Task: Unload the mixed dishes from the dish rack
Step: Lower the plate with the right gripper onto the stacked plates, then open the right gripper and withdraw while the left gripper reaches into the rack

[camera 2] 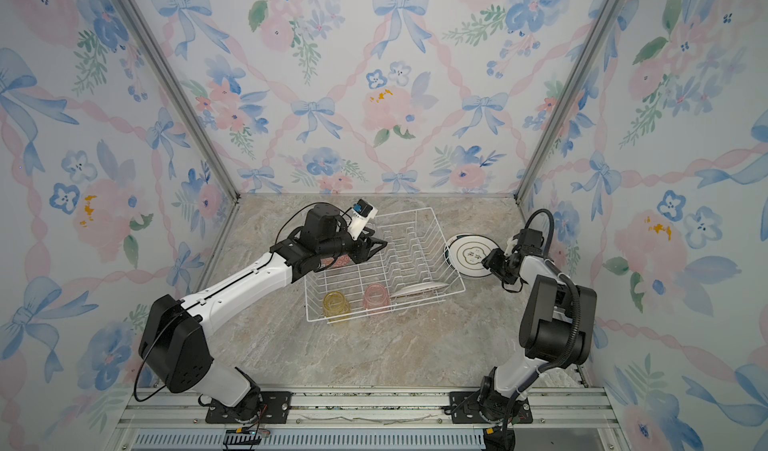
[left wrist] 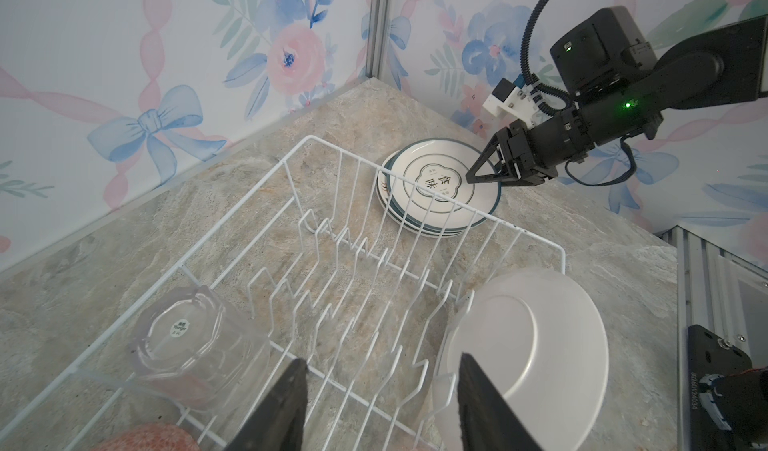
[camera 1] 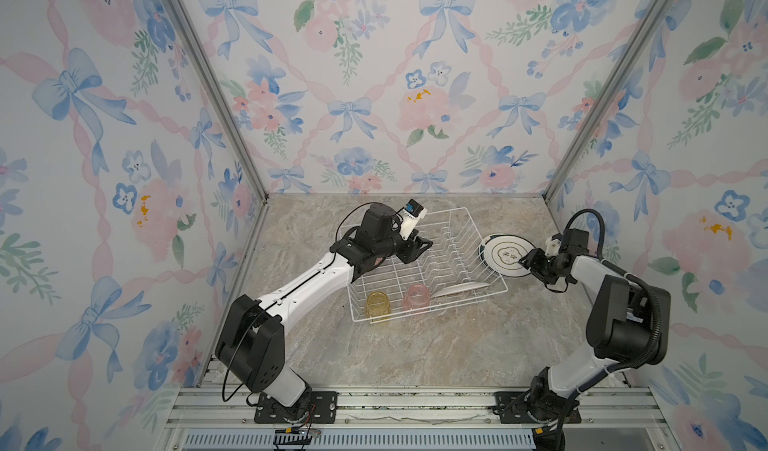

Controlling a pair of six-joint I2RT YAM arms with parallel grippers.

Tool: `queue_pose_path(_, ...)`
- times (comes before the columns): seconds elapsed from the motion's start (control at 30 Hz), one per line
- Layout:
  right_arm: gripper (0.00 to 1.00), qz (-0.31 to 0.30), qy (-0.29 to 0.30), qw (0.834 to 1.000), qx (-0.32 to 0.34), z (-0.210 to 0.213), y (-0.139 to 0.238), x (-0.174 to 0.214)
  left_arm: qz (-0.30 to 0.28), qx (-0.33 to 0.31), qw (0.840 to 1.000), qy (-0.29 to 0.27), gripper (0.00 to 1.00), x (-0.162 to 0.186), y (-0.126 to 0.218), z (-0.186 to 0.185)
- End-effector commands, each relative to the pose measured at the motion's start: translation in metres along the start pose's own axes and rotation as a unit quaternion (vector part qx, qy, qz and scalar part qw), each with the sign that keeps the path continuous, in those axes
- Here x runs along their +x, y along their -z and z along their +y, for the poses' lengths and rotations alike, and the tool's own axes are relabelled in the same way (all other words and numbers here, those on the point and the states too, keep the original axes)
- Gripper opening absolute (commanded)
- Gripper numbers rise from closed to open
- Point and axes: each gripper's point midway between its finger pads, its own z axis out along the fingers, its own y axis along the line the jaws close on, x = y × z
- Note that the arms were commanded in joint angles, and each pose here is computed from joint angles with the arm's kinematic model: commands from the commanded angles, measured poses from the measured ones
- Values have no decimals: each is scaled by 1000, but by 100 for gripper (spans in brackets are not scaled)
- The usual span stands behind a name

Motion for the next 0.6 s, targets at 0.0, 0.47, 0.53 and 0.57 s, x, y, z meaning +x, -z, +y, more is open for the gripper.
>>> queue_pose_path(0.0,55,37,20,997,58,-16,-4,15,8,5,1000,-5,54,3,0,1)
queue_pose_path(0.47,59,51,50,994,82,-9,-12,13,18,6,1000,-3,54,10,-3,2)
queue_pose_path(0.53,60,53,61,993,92,-6,-12,11,19,6,1000,-3,54,11,-3,2)
queue_pose_path(0.57,60,55,65,992,94,-5,-13,11,19,6,1000,-3,54,11,-3,2)
